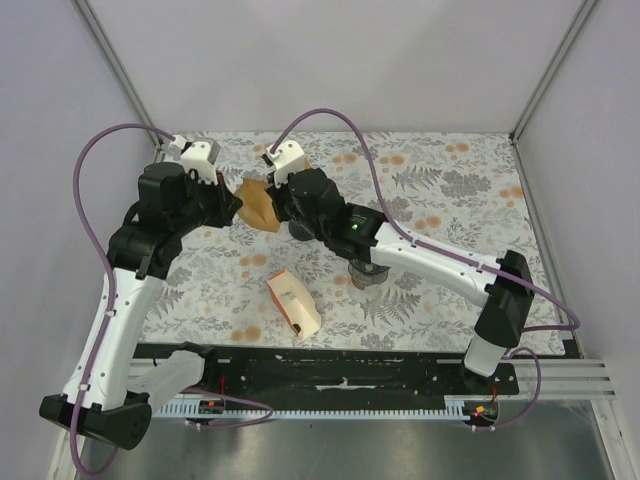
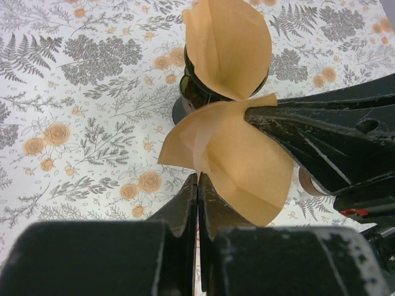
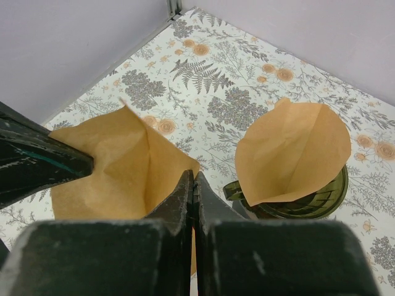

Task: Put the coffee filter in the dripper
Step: Place the coffee filter in the coffee dripper.

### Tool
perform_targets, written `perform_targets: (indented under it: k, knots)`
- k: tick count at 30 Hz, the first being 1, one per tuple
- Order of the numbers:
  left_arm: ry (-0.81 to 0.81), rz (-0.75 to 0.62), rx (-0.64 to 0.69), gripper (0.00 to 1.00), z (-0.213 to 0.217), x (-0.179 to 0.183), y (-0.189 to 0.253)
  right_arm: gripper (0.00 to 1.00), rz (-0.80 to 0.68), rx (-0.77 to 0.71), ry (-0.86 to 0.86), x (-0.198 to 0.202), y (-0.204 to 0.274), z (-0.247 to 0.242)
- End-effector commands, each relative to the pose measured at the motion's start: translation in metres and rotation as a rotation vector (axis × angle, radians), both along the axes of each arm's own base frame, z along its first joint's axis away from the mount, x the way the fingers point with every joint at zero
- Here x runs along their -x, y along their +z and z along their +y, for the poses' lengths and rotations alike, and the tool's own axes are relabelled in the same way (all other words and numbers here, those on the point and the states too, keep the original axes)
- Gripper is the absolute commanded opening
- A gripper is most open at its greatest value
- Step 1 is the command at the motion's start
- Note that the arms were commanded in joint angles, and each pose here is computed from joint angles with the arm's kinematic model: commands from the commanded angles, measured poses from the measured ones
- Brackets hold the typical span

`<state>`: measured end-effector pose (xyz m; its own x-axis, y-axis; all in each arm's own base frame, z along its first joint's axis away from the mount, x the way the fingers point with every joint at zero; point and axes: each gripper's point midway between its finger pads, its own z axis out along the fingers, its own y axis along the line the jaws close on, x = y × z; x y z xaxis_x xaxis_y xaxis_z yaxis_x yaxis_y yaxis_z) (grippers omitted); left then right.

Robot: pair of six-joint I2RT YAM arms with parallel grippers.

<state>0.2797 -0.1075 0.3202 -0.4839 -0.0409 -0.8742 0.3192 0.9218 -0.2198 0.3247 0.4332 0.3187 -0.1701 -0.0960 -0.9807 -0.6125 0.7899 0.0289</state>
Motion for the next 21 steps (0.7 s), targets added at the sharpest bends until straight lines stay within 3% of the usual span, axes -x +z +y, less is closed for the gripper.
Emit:
perform_targets:
  k: [1, 5, 15, 17, 21]
  knots:
    - [-0.050, -0.079, -0.059, 0.09, -0.008, -0.010, 0.010, 0.00, -0.053, -0.071, -0.001, 0.009, 0.035, 0.004]
    - [-0.053, -0.073, -0.015, 0.32, -0.016, -0.016, 0.008, 0.00, -0.074, -0.056, 0.006, 0.016, 0.039, 0.015]
    - [0.051, -0.066, 0.007, 0.39, -0.006, -0.027, 0.004, 0.00, -0.096, -0.063, -0.003, 0.019, 0.047, 0.016]
    - [0.070, -0.065, -0.009, 0.34, -0.003, -0.029, 0.000, 0.00, -0.097, -0.060, -0.009, 0.018, 0.045, 0.015]
    - [0.086, -0.068, -0.033, 0.02, 0.003, -0.027, -0.001, 0.00, -0.123, -0.038, -0.080, 0.010, 0.048, -0.006]
